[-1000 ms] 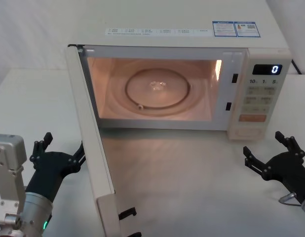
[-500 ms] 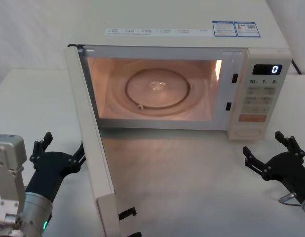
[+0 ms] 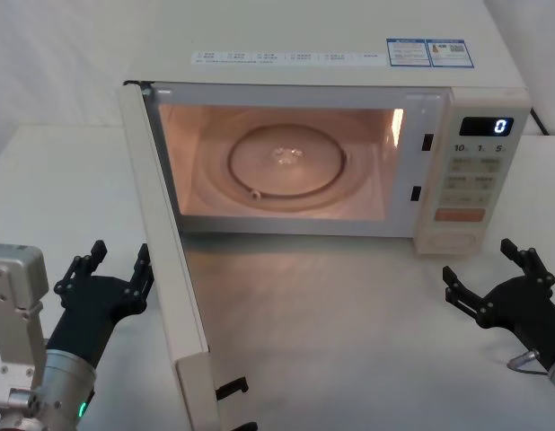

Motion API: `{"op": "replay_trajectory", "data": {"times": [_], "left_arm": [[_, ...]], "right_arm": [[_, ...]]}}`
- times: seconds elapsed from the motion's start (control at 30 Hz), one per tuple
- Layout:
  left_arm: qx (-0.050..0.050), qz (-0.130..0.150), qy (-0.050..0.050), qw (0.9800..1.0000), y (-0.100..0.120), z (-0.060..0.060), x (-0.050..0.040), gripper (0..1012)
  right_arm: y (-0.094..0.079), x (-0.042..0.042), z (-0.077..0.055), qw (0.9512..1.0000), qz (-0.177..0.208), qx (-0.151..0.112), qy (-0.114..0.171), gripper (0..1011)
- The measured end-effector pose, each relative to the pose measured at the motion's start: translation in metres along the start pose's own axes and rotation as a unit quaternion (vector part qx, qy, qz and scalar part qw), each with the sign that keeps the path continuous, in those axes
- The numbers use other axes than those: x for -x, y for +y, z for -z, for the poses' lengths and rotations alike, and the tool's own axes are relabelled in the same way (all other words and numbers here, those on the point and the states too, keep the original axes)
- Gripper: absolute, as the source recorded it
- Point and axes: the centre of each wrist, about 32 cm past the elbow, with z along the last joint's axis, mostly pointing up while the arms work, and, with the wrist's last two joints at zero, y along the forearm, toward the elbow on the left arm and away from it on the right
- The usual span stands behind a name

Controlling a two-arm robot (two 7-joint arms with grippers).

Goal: Press the button to open the microwave door with one hand; close the microwave door with the other hand.

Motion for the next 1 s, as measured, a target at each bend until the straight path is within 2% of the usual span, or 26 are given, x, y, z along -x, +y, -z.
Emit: {"op": "replay_trajectory", "data": {"times": [0.1,0.23,0.27,0.37,0.47,0.5,0.7,1.0], "left_arm": [[0.0,0.0,0.0,1.0,0.0,0.0,0.0,571],[0.0,0.0,0.0,1.0,0.0,0.0,0.0,447],[0.0,0.0,0.0,1.0,0.0,0.0,0.0,384],[0.0,0.0,0.0,1.0,0.0,0.0,0.0,280],[0.0,0.0,0.0,1.0,0.0,0.0,0.0,217],[0.0,0.0,0.0,1.0,0.0,0.0,0.0,159],[0.0,0.0,0.0,1.0,0.0,0.0,0.0,1],[0.0,0.0,0.0,1.0,0.0,0.0,0.0,0]], "right_arm": [[0.0,0.0,0.0,1.0,0.0,0.0,0.0,1001],[0.0,0.0,0.0,1.0,0.0,0.0,0.0,1001],[0.0,0.0,0.0,1.0,0.0,0.0,0.0,1001],[0.0,0.0,0.0,1.0,0.0,0.0,0.0,1001],[0.0,0.0,0.0,1.0,0.0,0.0,0.0,1001],[0.0,0.0,0.0,1.0,0.0,0.0,0.0,1001],[0.0,0.0,0.0,1.0,0.0,0.0,0.0,1001],[0.0,0.0,0.0,1.0,0.0,0.0,0.0,1001]]}}
